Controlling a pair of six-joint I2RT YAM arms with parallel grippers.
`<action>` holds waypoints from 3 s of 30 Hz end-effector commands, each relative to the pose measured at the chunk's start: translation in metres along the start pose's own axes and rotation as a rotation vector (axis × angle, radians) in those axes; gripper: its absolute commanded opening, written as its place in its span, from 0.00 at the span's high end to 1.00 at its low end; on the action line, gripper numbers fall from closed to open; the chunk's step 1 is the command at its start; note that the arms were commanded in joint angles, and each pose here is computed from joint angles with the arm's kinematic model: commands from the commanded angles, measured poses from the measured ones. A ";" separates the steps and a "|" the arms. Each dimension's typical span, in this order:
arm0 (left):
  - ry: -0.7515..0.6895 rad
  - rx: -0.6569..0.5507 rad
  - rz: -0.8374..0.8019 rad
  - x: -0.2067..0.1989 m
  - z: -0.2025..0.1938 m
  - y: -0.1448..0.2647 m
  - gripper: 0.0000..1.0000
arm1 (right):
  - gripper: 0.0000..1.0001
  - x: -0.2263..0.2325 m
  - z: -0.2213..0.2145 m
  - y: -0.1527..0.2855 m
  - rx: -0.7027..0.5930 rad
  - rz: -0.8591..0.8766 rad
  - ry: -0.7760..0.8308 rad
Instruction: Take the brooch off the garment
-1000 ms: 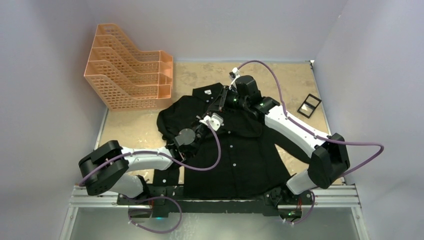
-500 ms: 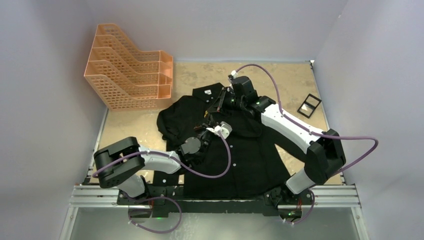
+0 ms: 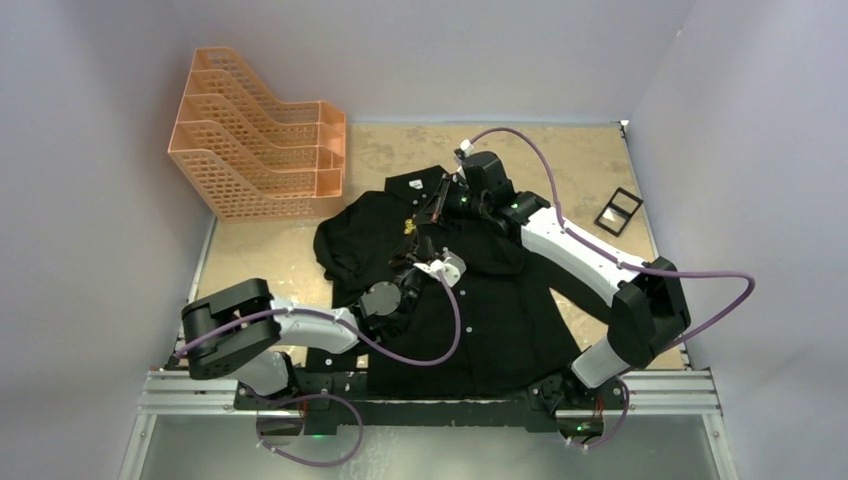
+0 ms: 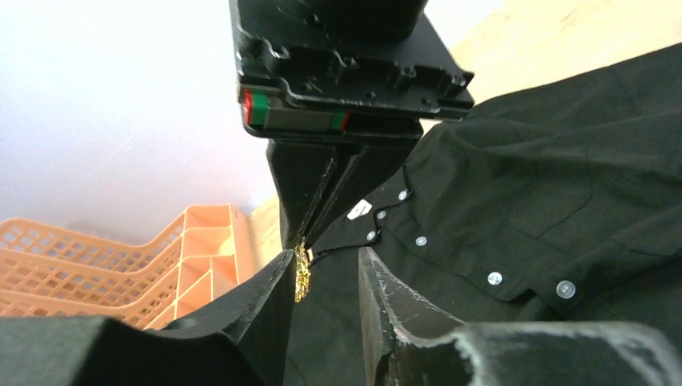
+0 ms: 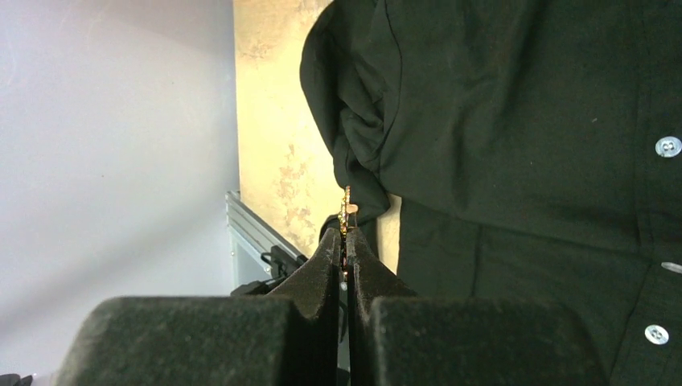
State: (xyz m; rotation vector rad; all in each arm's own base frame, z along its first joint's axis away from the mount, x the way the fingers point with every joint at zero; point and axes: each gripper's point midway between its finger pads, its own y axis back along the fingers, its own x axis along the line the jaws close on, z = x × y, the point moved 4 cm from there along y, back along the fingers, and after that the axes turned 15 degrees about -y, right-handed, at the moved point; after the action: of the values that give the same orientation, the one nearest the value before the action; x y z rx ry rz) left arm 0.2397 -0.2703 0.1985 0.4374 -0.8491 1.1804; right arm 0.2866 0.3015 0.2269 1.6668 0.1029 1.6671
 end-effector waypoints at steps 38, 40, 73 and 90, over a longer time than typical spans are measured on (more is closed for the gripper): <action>1.093 0.361 -0.150 0.130 -0.052 0.007 0.24 | 1.00 -0.130 0.137 0.123 -0.826 0.252 0.049; 1.050 0.371 -0.143 0.144 -0.055 0.015 0.21 | 1.00 -0.140 0.142 0.134 -0.885 0.255 0.039; 0.711 0.360 0.084 0.186 -0.061 0.070 0.20 | 1.00 -0.313 0.246 0.222 -1.352 -0.067 -0.554; 0.692 0.365 0.085 0.185 -0.063 0.070 0.20 | 1.00 -0.341 0.274 0.207 -1.256 -0.036 -0.568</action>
State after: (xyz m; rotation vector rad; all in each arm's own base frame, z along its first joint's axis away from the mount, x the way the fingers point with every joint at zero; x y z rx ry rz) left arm 0.2201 -0.0881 0.2913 0.2540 -0.0323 1.4383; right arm 0.3742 -0.1524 0.0862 1.0206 -0.9443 0.7009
